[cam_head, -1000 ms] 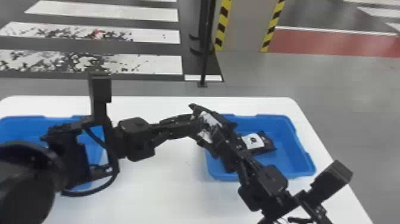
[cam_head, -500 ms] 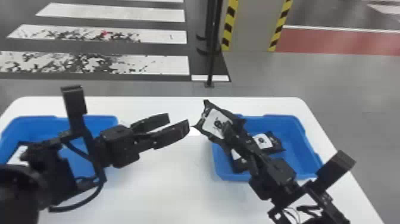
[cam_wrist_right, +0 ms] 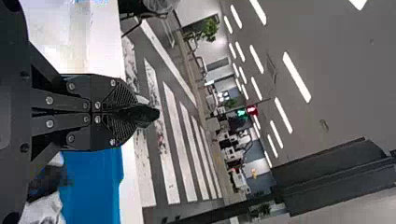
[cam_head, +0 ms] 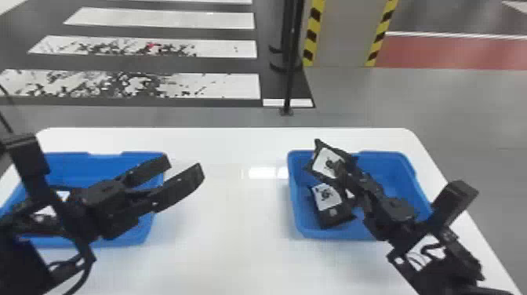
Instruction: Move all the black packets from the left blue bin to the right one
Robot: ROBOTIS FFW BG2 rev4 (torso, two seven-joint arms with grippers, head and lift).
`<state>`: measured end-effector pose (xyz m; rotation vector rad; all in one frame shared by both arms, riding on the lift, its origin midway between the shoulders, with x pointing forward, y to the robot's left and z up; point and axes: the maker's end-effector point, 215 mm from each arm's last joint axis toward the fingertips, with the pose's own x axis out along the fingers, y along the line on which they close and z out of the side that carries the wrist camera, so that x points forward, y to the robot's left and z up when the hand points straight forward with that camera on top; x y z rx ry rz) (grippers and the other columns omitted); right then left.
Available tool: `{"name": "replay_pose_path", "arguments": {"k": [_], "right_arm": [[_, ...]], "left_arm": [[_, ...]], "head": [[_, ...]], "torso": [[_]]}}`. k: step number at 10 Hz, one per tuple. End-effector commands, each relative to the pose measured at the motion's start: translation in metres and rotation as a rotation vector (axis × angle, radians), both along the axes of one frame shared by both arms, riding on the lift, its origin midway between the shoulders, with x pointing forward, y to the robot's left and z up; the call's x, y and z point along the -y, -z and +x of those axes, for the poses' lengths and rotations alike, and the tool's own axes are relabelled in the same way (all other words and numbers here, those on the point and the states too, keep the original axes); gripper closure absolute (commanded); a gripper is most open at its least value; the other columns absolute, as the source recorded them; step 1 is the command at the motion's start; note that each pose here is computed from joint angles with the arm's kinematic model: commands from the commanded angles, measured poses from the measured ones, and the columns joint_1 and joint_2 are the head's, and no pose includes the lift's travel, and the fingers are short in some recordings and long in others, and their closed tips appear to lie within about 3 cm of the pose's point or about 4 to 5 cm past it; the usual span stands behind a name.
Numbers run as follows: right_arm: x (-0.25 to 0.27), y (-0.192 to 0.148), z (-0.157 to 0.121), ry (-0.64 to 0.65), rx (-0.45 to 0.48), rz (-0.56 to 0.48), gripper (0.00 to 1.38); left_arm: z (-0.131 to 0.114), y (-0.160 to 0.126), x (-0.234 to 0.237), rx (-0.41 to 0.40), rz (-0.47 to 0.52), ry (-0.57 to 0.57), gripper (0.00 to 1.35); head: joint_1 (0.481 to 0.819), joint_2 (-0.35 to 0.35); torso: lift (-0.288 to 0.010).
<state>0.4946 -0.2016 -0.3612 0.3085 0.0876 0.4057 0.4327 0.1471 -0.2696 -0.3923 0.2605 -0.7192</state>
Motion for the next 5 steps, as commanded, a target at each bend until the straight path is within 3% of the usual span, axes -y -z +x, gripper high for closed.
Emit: {"name": "replay_pose_path", "arguments": {"k": [1,2,3,4,5], "right_arm": [[0.037,0.027,0.007,0.057,-0.059,-0.044,1.21],[0.046,0.025,0.006,0.071,-0.055,-0.05,0.9],[0.047,0.02,0.001,0.074,-0.046,-0.065,0.47],[0.053,0.014,-0.01,0.102,-0.029,-0.092,0.15],[0.055,0.001,-0.029,0.136,-0.013,-0.132,0.08]], "left_arm": [[-0.001,0.005,-0.024,-0.001,0.023,-0.052,0.13],[-0.004,0.018,-0.041,-0.044,0.063,-0.079,0.13],[-0.004,0.02,-0.057,-0.039,0.104,-0.11,0.14],[0.0,0.024,-0.081,-0.04,0.152,-0.159,0.15],[0.002,0.029,-0.108,-0.05,0.195,-0.217,0.16]], "head": [[0.695,-0.062],[0.695,-0.072],[0.695,-0.076],[0.695,-0.064],[0.695,-0.056]], "torso": [[-0.154],[-0.154],[-0.154],[-0.154],[-0.154]]}}
